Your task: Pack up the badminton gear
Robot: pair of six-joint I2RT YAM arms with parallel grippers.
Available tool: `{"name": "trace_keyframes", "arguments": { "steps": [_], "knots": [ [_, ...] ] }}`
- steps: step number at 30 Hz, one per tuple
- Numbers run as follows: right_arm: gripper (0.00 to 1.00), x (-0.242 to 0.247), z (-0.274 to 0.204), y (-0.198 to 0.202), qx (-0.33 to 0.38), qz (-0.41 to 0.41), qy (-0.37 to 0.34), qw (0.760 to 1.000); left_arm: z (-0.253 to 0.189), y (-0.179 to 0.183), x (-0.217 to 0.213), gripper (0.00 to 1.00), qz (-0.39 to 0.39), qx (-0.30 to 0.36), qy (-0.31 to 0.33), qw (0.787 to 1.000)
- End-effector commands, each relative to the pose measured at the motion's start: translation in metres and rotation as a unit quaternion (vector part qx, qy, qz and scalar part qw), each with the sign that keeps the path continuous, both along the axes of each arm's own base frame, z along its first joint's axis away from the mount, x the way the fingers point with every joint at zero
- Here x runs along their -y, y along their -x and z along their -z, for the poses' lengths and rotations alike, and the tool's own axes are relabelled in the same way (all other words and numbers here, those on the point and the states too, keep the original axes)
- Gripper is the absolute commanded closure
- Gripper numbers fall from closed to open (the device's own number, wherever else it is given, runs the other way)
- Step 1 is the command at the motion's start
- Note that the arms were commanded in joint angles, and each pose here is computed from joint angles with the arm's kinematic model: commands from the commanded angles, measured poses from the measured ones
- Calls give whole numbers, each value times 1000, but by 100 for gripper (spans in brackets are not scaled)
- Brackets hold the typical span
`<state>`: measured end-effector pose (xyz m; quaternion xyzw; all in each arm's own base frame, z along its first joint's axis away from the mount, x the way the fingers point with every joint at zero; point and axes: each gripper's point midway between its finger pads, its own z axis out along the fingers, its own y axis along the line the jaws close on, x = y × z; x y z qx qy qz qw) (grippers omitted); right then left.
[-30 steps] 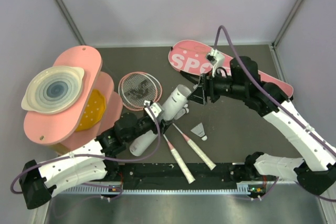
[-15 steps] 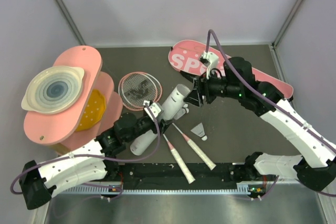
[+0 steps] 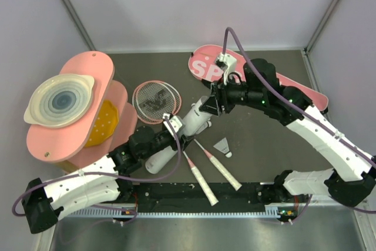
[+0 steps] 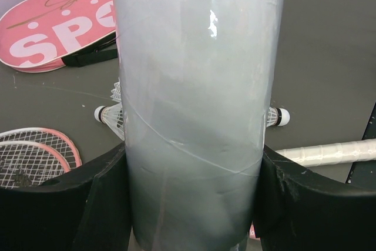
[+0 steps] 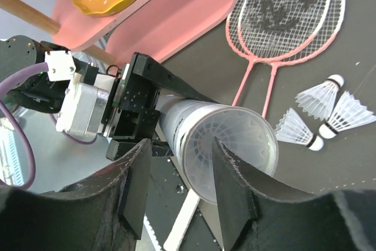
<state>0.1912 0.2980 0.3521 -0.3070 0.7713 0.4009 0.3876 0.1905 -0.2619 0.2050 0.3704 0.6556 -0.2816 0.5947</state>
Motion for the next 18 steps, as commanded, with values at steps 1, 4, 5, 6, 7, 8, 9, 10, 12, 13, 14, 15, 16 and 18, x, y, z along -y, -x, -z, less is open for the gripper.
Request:
{"name": "trace_keyframes", "arguments": {
  "steps": [1,4,5,6,7,8,9,10,12,13,14,15,16,18],
  "knots": [
    [57,-10,-12,7,-4,-18,-23,1000,-16,0,5,80,9,17,15,1000],
    [66,-10,-13,9,-10,-14,-34,999,-17,0,4,80,7,18,16,1000],
    [72,-10,-13,10,-19,-10,-40,999,-17,-1,5,80,6,18,15,1000],
    [76,-10,-15,12,-24,-10,-46,999,-16,-1,4,80,5,18,14,1000],
    [80,-12,-19,14,-26,-14,-59,998,-16,-2,5,80,5,17,14,1000],
    [87,-13,-18,18,-45,-13,-68,997,-16,-2,5,81,3,15,15,1000],
    [90,-13,-19,21,-53,-15,-76,996,-15,-2,5,81,2,13,15,1000],
    [95,-13,-20,22,-59,-12,-83,995,-15,-3,5,82,0,12,16,1000],
    [100,-13,-22,24,-79,0,-105,991,-15,-3,5,83,0,9,19,1000],
    [100,-12,-21,25,-85,4,-111,990,-15,-3,6,84,0,9,20,1000],
    [100,-13,-18,24,-100,13,-118,988,-15,-3,6,84,0,8,21,1000],
    [100,-12,-20,25,-107,19,-127,986,-15,-7,3,85,-16,8,21,1000],
    [100,-11,-20,25,-114,29,-133,984,-14,-8,3,85,-16,7,20,1000],
    [100,-14,-26,25,-138,39,-169,975,-13,-8,2,86,-19,7,19,1000]
  ]
}}
